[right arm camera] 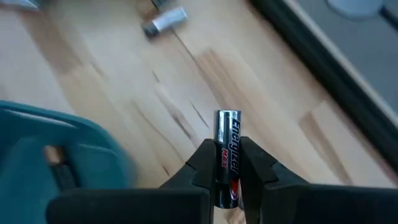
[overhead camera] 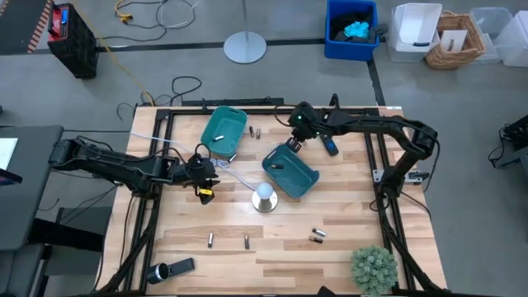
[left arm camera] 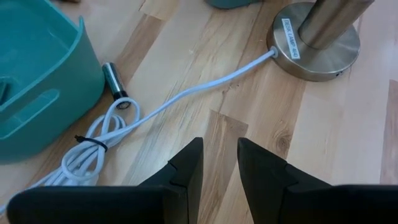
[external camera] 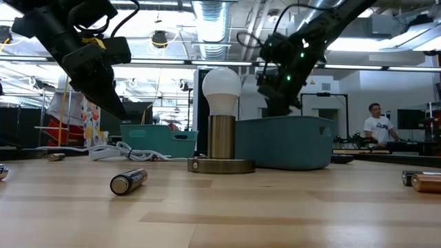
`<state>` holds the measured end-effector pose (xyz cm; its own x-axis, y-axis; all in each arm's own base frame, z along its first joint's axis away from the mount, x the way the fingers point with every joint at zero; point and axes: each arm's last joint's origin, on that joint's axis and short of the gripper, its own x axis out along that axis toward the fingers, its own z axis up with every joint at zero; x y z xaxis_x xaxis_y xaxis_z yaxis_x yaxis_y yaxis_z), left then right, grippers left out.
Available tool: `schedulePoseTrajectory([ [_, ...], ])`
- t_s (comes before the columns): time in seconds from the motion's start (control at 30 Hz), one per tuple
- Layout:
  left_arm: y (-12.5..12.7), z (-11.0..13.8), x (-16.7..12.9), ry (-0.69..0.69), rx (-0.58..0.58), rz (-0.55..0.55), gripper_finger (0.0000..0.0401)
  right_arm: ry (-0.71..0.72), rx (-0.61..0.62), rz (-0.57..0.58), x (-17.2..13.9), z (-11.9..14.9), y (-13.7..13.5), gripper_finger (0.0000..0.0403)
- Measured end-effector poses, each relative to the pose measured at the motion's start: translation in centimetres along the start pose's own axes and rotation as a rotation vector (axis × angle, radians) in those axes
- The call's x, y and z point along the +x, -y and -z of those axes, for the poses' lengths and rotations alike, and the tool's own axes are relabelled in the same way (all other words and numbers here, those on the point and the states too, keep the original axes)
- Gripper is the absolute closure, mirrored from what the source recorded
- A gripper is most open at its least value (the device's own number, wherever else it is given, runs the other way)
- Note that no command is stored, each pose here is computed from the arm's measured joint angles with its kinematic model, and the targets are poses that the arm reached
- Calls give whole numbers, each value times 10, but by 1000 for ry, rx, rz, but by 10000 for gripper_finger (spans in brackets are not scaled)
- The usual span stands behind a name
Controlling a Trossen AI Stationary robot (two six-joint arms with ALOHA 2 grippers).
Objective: Sort batteries
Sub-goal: Put the silver battery into the green bin
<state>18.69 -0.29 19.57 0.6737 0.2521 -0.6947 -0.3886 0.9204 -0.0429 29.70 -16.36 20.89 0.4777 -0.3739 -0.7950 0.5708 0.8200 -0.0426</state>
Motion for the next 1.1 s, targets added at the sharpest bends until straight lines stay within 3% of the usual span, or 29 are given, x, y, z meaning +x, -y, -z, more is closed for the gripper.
schedulePoseTrajectory([
  [0.4, -1, -20, -19, 249, 1, 9, 308, 195, -110, -121, -18, -54, -55, 349],
  [0.8, -9, -15, -57, 343, -1, 30, 308, 316, -193, -189, 18, -124, -111, 349],
  [1.1, -11, -10, -74, 395, -2, 53, 308, 363, -181, -202, 55, -153, -129, 349],
])
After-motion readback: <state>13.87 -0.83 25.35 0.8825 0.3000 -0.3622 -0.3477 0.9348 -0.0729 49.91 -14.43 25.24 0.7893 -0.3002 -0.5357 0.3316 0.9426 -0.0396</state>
